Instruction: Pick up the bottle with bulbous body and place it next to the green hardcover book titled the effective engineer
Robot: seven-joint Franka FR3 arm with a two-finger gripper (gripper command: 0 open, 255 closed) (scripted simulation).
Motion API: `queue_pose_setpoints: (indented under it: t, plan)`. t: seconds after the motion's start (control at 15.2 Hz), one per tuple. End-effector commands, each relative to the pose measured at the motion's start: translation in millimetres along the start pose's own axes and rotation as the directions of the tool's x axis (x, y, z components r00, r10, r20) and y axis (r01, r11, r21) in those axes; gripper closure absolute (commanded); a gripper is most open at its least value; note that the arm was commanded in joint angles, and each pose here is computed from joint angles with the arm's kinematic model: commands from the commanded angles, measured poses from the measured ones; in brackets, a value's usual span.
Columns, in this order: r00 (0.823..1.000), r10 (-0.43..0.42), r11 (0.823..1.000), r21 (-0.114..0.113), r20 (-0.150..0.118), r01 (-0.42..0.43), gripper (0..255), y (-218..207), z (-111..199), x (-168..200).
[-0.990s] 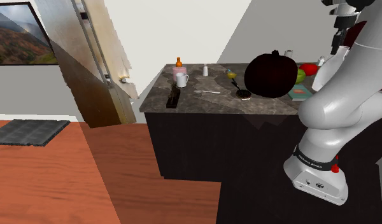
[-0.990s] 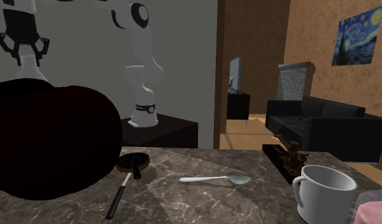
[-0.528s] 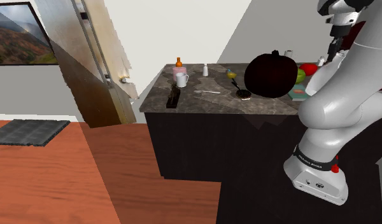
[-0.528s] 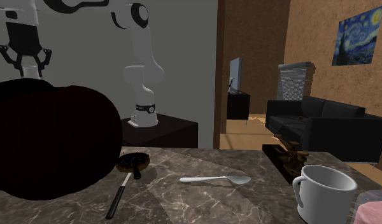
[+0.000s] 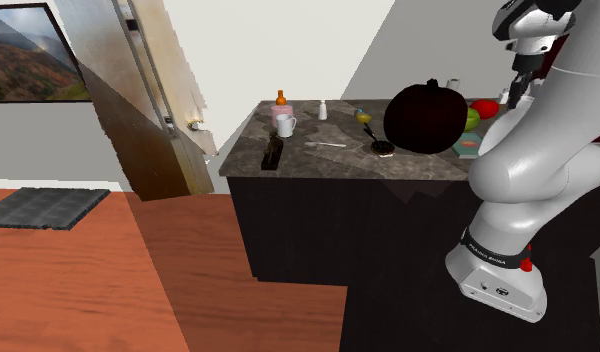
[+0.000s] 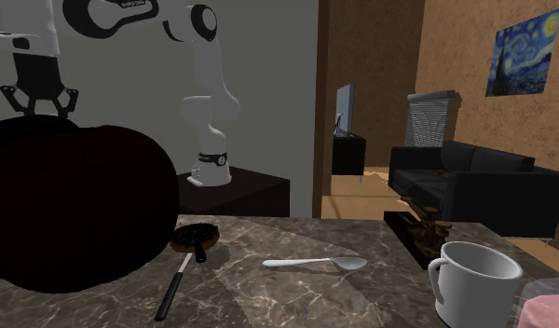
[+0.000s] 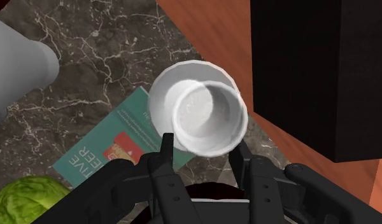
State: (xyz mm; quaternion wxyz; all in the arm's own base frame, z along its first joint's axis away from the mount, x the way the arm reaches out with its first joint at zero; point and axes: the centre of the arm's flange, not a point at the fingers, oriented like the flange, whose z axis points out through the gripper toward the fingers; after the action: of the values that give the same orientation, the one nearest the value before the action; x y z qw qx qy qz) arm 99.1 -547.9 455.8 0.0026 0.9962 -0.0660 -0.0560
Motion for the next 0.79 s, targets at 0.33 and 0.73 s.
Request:
queue_pose_setpoints:
  t: [0.33,0.73]
  plan:
    - [1.0,0.0,1.0,-0.001,-0.001,0.0,255,0,28,2]
    - [1.0,0.0,1.0,-0.001,-0.001,0.0,255,0,28,2]
